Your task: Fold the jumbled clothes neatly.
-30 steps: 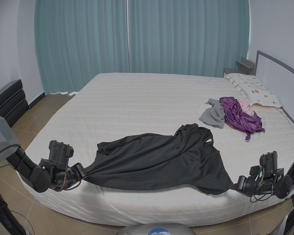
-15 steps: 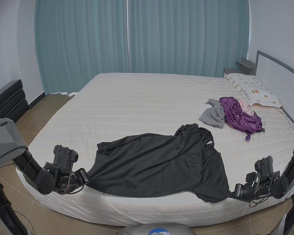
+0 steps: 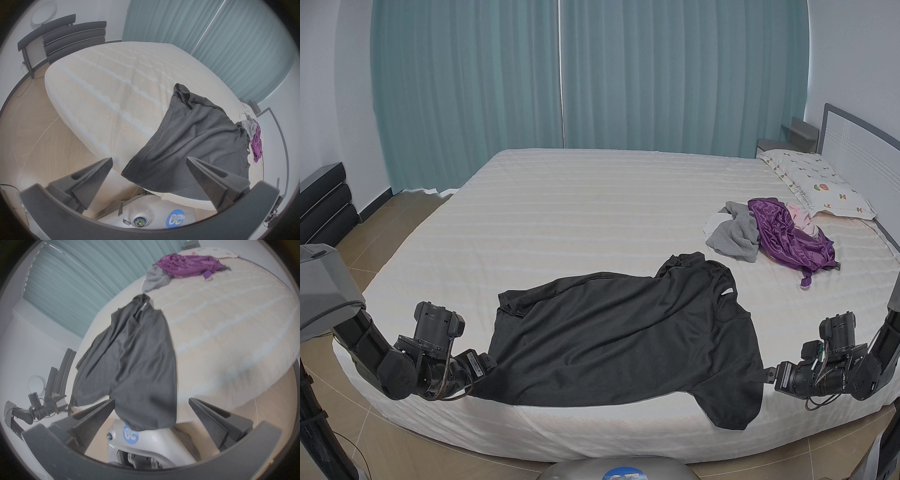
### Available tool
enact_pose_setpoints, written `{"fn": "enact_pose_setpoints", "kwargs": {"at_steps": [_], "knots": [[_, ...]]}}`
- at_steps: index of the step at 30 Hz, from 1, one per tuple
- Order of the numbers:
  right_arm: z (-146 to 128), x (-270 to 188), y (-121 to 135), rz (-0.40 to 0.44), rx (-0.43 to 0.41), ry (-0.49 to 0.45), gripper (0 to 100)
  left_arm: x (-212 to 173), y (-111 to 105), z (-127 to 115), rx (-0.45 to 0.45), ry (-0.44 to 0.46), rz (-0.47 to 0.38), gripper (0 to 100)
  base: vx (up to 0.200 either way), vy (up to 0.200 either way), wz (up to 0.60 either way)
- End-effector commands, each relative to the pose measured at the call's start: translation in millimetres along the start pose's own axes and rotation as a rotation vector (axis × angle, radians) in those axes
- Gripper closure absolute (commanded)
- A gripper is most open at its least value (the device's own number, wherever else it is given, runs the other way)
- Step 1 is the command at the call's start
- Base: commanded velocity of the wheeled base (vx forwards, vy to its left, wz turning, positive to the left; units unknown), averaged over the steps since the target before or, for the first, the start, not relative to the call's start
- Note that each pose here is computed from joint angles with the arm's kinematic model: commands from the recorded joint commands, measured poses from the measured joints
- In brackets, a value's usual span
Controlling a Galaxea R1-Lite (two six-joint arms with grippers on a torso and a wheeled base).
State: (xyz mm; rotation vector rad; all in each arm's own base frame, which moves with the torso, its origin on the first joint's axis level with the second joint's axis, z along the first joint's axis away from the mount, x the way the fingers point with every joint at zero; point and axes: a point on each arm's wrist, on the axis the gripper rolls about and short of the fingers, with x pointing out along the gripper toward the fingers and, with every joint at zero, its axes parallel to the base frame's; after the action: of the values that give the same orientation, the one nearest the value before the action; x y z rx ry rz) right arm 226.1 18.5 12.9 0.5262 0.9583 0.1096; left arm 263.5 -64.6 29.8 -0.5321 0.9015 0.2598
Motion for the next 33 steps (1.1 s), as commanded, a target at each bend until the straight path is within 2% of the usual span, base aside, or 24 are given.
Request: {"fn": "enact_pose_setpoints", "kwargs": {"at_steps": [1,5,12,13,20,28,33], "knots": [[6.6,5.6,-10.5,-0.017,0.027,-0.022,0,-0.5,-0.1,3.0,-0.009,-0.010,-0.004,0,0.000,0.000,0.00],[7.9,24.3,-21.4,-0.014,0.050,-0.023,0,-1.8,-1.3,5.1,-0.016,-0.019,-0.012,0,0.000,0.000,0.00],[6.8,43.2,-28.3,0.005,0.041,-0.050,0,-2.2,-1.6,5.4,-0.016,-0.020,-0.013,0,0.000,0.000,0.00],[6.3,47.5,-28.8,0.012,0.035,-0.055,100,-2.1,-1.3,5.7,-0.018,-0.021,-0.012,0,0.000,0.000,0.00],[5.6,47.6,-29.6,0.010,0.036,-0.058,100,-2.1,-1.0,5.4,-0.016,-0.020,-0.011,0,0.000,0.000,0.00],[2.0,22.7,-41.4,-0.028,0.071,-0.082,100,-2.3,-0.5,4.3,-0.013,-0.016,-0.011,0,0.000,0.000,0.00],[-1.9,10.1,-49.8,-0.042,0.043,-0.083,100,-2.5,-0.8,2.8,-0.007,-0.012,-0.011,0,0.000,0.000,0.00]]}}
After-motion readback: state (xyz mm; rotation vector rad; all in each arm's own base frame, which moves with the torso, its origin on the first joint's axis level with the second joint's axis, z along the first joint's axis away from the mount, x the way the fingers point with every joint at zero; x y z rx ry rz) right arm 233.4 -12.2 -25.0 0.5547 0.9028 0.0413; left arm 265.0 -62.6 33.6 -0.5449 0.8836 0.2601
